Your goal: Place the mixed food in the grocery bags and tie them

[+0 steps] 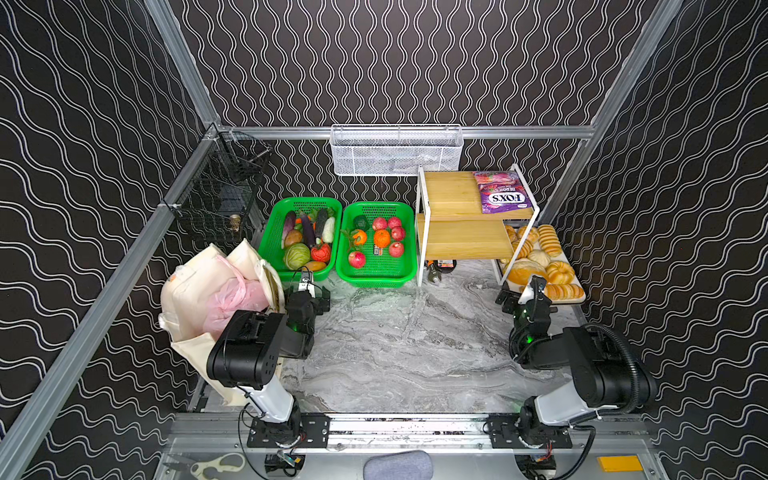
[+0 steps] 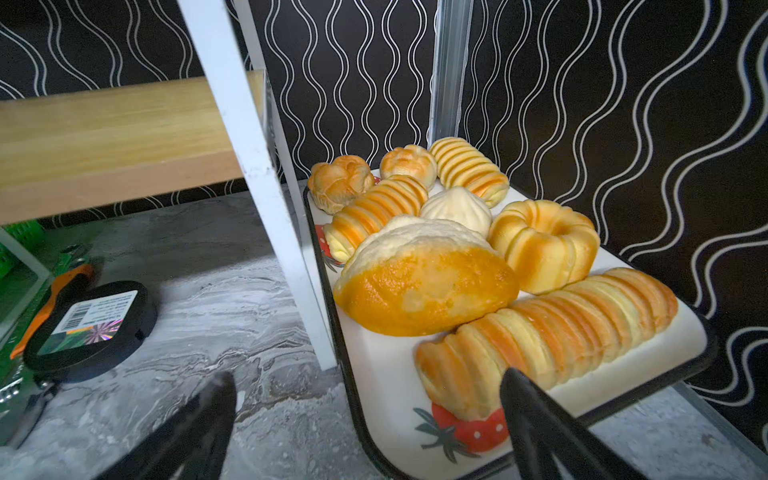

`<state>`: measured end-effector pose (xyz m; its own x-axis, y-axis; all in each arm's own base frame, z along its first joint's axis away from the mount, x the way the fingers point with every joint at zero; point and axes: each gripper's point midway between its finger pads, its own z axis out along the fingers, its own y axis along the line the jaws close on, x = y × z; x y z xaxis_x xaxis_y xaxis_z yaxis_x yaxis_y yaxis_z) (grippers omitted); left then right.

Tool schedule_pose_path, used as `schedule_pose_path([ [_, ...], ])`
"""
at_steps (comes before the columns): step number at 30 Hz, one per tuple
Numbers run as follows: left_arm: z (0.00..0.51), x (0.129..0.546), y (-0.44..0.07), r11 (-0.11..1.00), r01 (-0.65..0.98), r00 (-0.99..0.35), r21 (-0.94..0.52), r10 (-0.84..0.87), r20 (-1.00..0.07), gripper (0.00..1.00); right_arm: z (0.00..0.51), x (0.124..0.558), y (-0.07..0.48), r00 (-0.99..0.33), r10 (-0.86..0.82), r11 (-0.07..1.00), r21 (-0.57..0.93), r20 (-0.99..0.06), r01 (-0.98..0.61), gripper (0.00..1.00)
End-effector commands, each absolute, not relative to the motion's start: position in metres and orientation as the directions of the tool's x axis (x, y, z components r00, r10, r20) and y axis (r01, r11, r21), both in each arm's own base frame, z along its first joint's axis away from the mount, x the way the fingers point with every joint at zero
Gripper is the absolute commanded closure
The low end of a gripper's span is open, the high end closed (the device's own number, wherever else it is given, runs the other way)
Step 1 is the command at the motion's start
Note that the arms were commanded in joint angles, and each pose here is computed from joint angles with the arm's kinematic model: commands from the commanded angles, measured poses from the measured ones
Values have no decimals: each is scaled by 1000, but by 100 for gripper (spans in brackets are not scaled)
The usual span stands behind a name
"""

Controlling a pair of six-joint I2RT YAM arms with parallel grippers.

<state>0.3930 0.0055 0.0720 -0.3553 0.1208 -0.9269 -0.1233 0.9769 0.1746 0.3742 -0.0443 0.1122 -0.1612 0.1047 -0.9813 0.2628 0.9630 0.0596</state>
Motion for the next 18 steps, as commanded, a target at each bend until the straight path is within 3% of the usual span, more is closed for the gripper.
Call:
schedule_pose_path([
  [1,78,394,8,975,-145,-333,166,110,-937,1,118,377,-46,-136,117,959,76,-984,273,0],
  [18,79,395,4,975,-136,-330,174,121,-936,1,121,374,-46,-121,106,960,70,-987,271,0],
])
